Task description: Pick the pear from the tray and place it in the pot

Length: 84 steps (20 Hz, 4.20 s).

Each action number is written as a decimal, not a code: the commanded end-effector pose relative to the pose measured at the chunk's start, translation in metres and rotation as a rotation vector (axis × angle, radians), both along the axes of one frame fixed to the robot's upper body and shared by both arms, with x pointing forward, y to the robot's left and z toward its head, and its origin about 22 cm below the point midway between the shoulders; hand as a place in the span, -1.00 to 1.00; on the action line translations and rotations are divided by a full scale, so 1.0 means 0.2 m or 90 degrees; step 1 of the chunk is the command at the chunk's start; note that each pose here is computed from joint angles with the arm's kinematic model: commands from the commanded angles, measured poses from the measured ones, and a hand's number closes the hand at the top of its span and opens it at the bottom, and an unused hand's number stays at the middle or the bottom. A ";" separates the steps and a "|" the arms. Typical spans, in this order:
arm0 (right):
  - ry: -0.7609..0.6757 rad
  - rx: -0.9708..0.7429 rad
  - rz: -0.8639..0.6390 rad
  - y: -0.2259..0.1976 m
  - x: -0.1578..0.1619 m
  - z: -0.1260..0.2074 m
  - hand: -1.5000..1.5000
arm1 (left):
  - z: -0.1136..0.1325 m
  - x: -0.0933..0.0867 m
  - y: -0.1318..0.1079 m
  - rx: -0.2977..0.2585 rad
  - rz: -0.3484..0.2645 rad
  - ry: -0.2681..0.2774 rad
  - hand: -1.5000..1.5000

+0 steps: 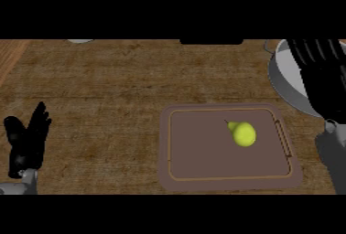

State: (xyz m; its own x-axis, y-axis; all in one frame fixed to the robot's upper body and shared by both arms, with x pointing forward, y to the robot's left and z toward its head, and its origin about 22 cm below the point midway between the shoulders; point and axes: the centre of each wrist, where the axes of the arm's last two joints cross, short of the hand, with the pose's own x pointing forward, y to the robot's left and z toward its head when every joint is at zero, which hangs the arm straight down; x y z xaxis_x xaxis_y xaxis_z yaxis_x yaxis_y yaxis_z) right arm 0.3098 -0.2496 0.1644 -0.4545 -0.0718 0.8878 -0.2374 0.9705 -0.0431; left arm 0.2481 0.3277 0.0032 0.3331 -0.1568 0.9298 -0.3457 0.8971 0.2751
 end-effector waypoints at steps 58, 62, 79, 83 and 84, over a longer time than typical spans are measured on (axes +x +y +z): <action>0.174 -0.941 0.760 0.28 0.48 -0.44 -1.00 | 0.38 0.20 -0.26 -0.075 -0.178 -0.222 0.00; 0.164 -0.950 0.774 0.32 0.44 -0.54 -1.00 | 0.35 0.19 -0.28 -0.077 -0.171 -0.222 0.00; 0.065 -0.947 0.815 0.27 0.44 -0.72 1.00 | 0.48 0.20 -0.20 -0.061 -0.178 -0.233 0.00; 0.062 -0.948 0.812 0.26 0.42 -0.80 1.00 | 0.40 0.18 -0.34 -0.073 -0.177 -0.231 0.00; 0.059 -0.942 0.817 0.21 0.40 -0.80 1.00 | 0.35 0.17 -0.32 -0.078 -0.170 -0.224 0.00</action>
State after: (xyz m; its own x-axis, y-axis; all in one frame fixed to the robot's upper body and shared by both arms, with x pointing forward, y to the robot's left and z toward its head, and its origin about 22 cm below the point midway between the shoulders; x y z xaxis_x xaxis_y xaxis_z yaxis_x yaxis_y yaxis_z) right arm 0.4031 -0.1994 0.0297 -0.7809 0.4728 0.4082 -0.6196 -0.5035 -0.6021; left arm 0.2855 0.2692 0.0828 -0.0499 -0.0829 0.9953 -0.1452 0.9866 0.0749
